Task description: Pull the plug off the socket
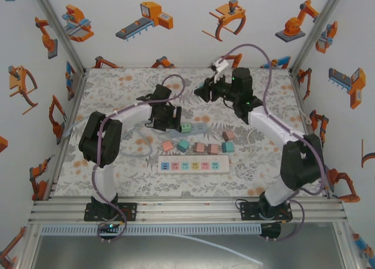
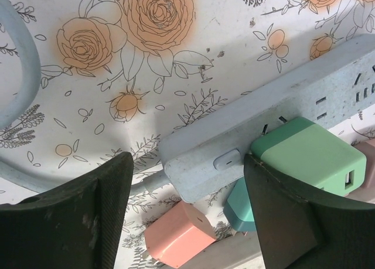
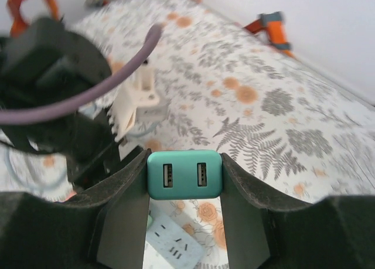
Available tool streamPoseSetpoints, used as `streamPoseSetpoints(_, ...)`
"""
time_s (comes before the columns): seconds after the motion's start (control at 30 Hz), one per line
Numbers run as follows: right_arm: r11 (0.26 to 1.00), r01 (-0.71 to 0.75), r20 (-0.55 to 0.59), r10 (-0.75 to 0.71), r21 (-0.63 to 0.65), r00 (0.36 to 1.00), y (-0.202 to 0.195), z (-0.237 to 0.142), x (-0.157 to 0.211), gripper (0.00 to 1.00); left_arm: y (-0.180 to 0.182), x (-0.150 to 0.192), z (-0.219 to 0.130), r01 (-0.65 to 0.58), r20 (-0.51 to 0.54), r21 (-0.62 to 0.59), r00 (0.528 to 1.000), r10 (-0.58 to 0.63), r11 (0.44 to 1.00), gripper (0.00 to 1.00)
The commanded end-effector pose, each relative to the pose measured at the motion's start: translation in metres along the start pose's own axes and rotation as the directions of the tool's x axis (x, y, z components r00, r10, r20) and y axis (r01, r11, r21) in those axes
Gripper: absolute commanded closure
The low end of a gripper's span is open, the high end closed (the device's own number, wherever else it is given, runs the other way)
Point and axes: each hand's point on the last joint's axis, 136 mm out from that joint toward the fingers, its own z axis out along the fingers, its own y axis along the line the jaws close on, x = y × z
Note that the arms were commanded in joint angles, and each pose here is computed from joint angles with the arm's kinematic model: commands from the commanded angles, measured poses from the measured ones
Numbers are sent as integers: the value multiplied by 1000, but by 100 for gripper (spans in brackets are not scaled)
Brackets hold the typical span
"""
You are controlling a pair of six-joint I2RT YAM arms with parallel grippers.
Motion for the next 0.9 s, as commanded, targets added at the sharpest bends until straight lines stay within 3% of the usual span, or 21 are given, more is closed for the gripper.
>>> streamPoseSetpoints(0.0,922,-286,165,249,261,954,-38,-37,-24,100,21,18,5,-37,-74,-84,997,31,996,28)
streamPoseSetpoints(0.1,813,-436,207,385,385,900,-57,-58,-14,100,14,1,-13,-39,-15,-58,999,38,998,27)
streamPoseSetpoints(0.17,808,-441,171,407,390,897,-52,-62,-8,100,11,-7,-26,-38,24,-42,999,39,998,26)
streamPoseSetpoints(0.3,663,-550,174,546,507,819,-62,-84,15,100,4,-24,-60,-43,107,-9,993,44,999,24)
streamPoseSetpoints(0.43,568,-594,116,660,570,742,-57,-91,41,100,-17,-38,-102,-116,224,67,970,98,991,24)
streamPoseSetpoints(0.53,391,-677,168,779,623,604,-58,-99,73,100,-40,-42,-132,-212,325,162,934,151,964,22)
streamPoseSetpoints(0.73,59,-766,314,890,640,331,-49,-111,136,100,-83,-30,-187,-436,483,279,834,268,856,15)
streamPoseSetpoints(0.87,-101,-691,385,883,715,270,-40,-129,179,100,-99,-15,-210,-548,550,265,762,343,793,11)
